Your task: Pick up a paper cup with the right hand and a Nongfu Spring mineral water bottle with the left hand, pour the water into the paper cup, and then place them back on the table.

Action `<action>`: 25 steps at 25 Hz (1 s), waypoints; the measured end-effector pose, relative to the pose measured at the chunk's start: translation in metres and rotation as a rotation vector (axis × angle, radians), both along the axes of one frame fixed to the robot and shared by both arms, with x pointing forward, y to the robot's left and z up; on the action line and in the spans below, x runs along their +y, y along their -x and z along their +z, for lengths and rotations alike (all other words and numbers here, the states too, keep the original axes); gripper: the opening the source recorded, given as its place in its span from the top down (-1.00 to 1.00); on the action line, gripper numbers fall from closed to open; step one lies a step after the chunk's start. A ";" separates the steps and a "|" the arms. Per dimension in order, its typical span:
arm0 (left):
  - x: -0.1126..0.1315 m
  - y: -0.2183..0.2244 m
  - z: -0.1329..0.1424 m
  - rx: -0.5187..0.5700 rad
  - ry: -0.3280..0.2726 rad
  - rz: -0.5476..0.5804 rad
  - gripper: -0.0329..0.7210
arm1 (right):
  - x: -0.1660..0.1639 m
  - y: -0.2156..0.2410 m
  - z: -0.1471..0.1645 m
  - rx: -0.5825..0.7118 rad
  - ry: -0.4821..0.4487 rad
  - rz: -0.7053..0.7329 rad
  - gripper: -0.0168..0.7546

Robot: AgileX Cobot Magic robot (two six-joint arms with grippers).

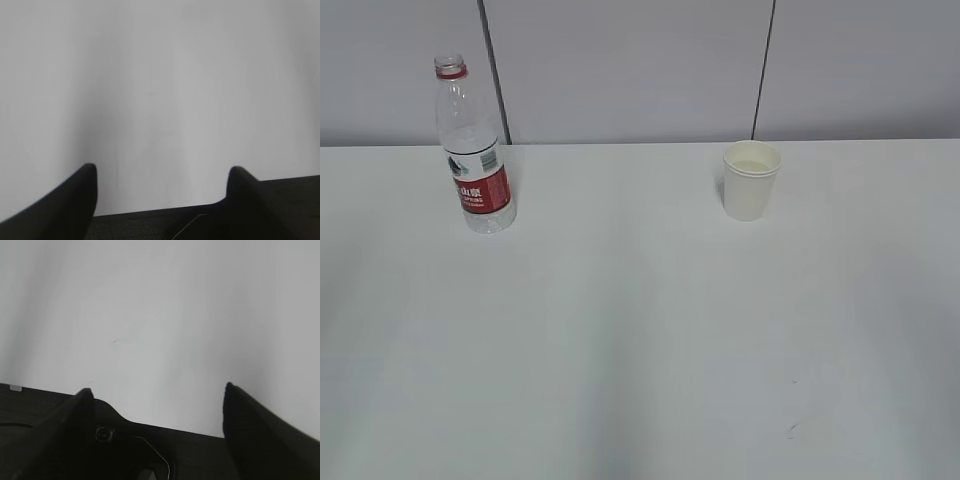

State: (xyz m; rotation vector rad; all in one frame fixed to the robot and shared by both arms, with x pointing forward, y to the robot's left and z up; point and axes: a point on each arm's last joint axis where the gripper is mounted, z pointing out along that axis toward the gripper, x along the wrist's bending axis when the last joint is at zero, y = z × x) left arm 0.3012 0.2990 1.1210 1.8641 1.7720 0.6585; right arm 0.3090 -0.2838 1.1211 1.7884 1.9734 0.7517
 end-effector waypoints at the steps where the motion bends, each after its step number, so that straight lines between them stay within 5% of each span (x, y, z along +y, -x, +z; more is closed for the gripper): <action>1: 0.002 0.008 -0.005 -0.016 -0.002 0.001 -0.39 | -0.001 0.008 -0.003 -0.018 0.001 0.005 -0.57; 15: 0.018 0.082 -0.058 -0.308 0.009 -0.055 -0.38 | -0.010 0.071 -0.048 -0.364 0.042 0.081 -0.57; 25: 0.011 0.071 -0.072 -0.362 -0.008 -0.142 -0.36 | -0.012 0.080 -0.072 -0.388 0.057 0.096 -0.57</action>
